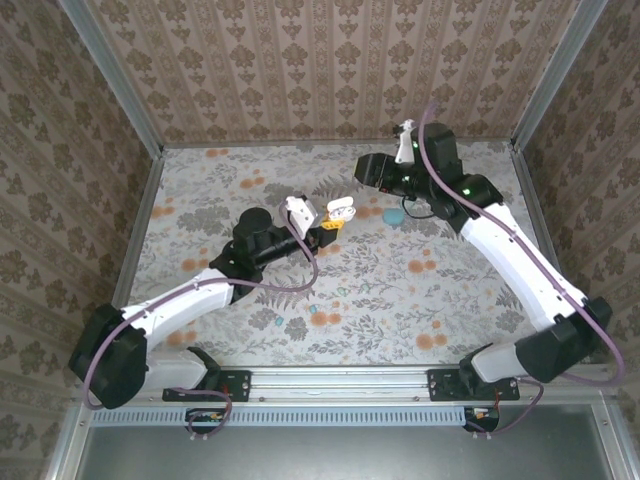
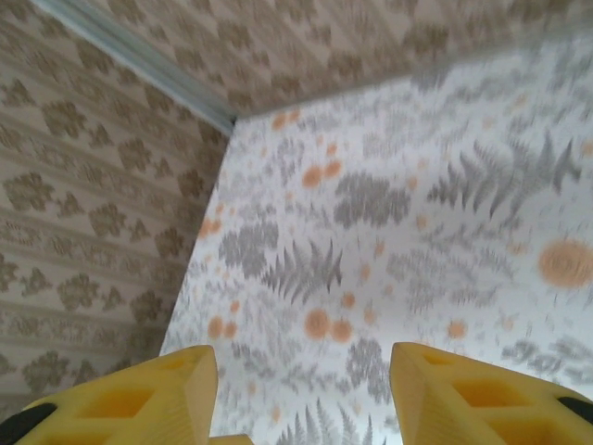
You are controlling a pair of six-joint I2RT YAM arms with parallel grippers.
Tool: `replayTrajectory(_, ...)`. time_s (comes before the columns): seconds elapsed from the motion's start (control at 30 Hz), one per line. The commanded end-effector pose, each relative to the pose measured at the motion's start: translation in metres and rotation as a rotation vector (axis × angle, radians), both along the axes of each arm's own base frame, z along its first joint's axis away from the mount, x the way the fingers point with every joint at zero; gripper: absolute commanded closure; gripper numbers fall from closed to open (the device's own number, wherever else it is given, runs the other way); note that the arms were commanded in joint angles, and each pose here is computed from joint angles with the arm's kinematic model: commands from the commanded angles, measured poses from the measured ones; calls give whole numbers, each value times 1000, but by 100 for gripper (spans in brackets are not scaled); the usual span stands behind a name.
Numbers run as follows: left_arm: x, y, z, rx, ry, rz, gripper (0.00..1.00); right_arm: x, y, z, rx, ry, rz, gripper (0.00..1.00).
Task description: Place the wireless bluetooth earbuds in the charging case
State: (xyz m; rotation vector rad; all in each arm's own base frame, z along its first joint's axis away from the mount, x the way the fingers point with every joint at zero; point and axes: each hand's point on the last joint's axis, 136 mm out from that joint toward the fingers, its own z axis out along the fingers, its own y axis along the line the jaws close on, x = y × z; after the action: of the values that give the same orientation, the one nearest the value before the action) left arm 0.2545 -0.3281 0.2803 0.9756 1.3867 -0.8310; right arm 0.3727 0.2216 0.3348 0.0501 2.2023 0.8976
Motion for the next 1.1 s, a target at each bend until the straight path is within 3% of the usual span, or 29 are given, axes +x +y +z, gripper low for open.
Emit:
replayTrajectory(0.0,-13,0,2,18,-31,-46,79,-18,20,-18,43,151,138,44)
replayTrajectory(0.57,-4,-1,5,-10,-24,-4,78,-17,34,-50,-17,281,245,44)
replayTrajectory(1.07,10,4,4,-16,-20,60,78,-30,28,-52,-38,272,256,45)
